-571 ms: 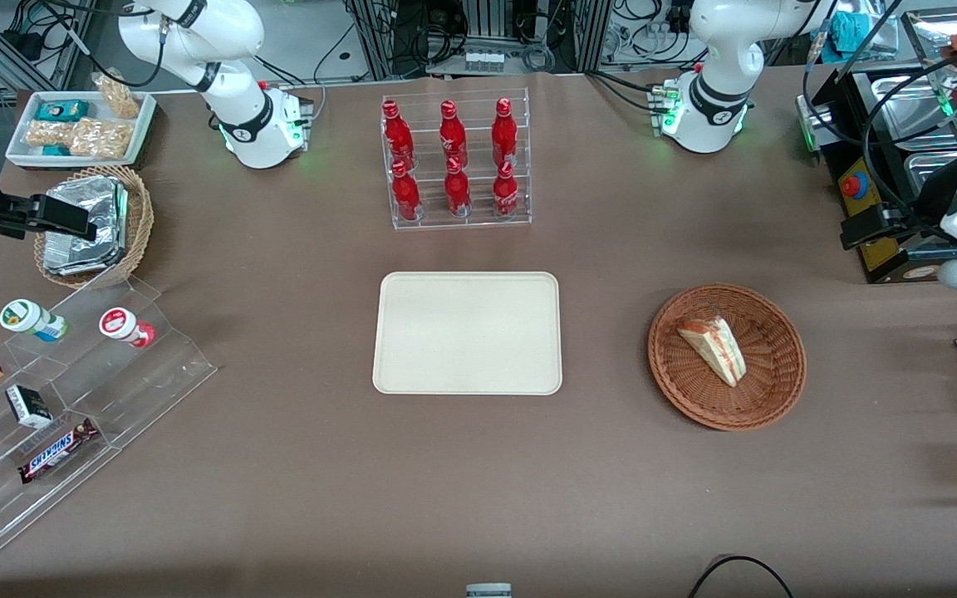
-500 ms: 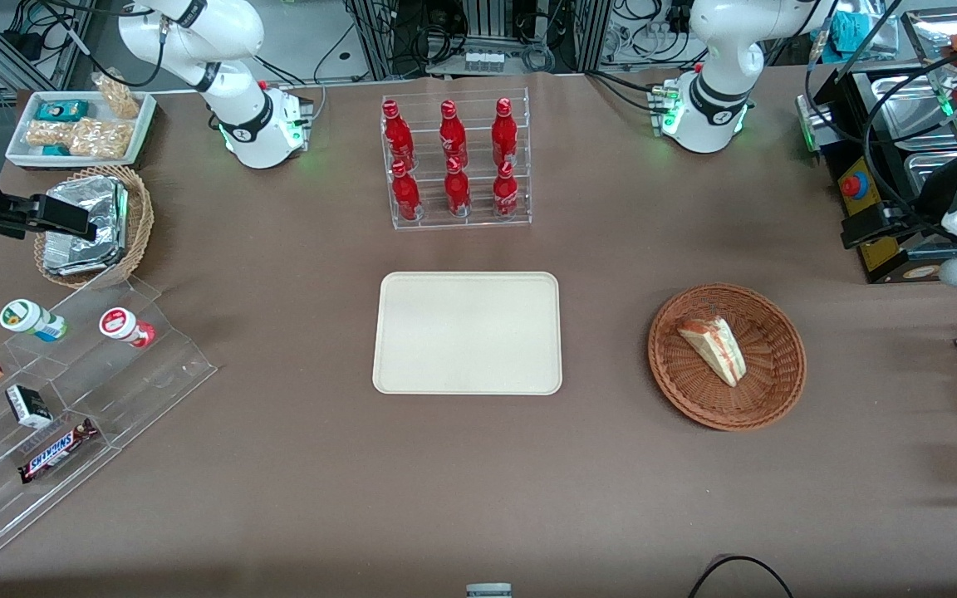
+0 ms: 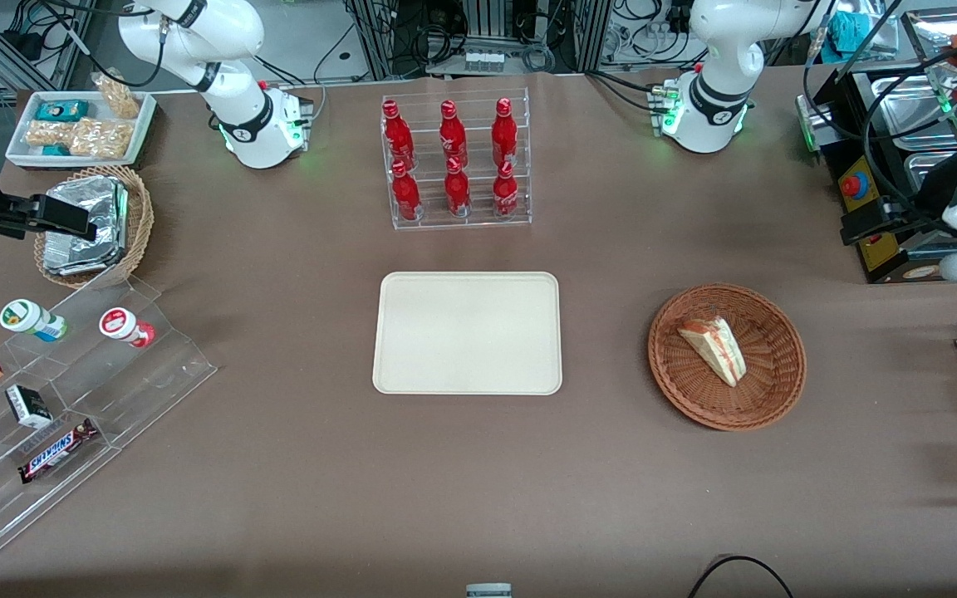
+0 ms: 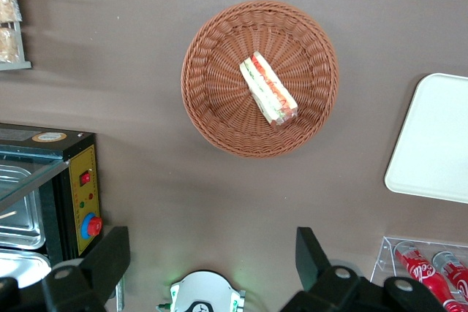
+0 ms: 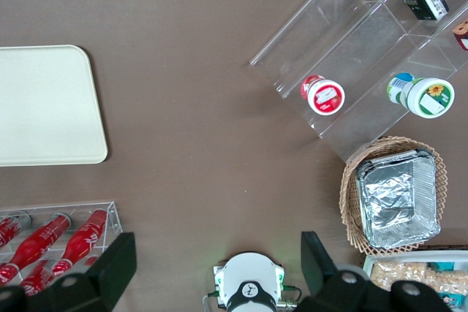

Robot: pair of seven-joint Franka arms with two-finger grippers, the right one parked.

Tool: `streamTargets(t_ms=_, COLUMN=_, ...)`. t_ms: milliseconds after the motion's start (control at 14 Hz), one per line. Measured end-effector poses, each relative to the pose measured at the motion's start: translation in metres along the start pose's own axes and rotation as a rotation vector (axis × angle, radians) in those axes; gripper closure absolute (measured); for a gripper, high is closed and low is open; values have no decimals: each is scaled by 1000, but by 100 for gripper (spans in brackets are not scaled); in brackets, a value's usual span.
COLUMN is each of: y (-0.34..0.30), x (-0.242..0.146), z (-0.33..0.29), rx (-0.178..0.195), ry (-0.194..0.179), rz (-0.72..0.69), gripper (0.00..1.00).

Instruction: Place sandwich from basket to tray

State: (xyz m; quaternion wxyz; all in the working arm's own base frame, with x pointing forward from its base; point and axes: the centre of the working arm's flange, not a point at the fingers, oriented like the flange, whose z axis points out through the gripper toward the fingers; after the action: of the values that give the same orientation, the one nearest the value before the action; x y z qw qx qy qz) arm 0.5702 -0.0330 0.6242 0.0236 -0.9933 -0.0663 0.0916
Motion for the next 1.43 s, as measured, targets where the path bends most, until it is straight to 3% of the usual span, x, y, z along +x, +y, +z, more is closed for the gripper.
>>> streamTargets(t_ms=143, y=1, x=18, z=28, rx=3, ry=-51, rz=1, gripper=0)
streamTargets(t_ms=286, y=6, x=48, z=67, rx=-4, ry=-74, rz=-5, gripper=0)
streamTargets(t_ms=500, y=17, x=88, z=144, rx=-35, ry=-33, rz=-42, gripper=0)
streamTargets(t_ms=929, y=38, x=108, z=257, rx=-125, ry=90, rz=-377, gripper=0)
streamTargets(t_ms=1071, y=57, x=112, z=287, rx=-142, ry=91, rz=-440, gripper=0)
streamTargets(t_ms=1429, y=87, x=114, z=336, rx=-128, ry=35, rz=-474, gripper=0)
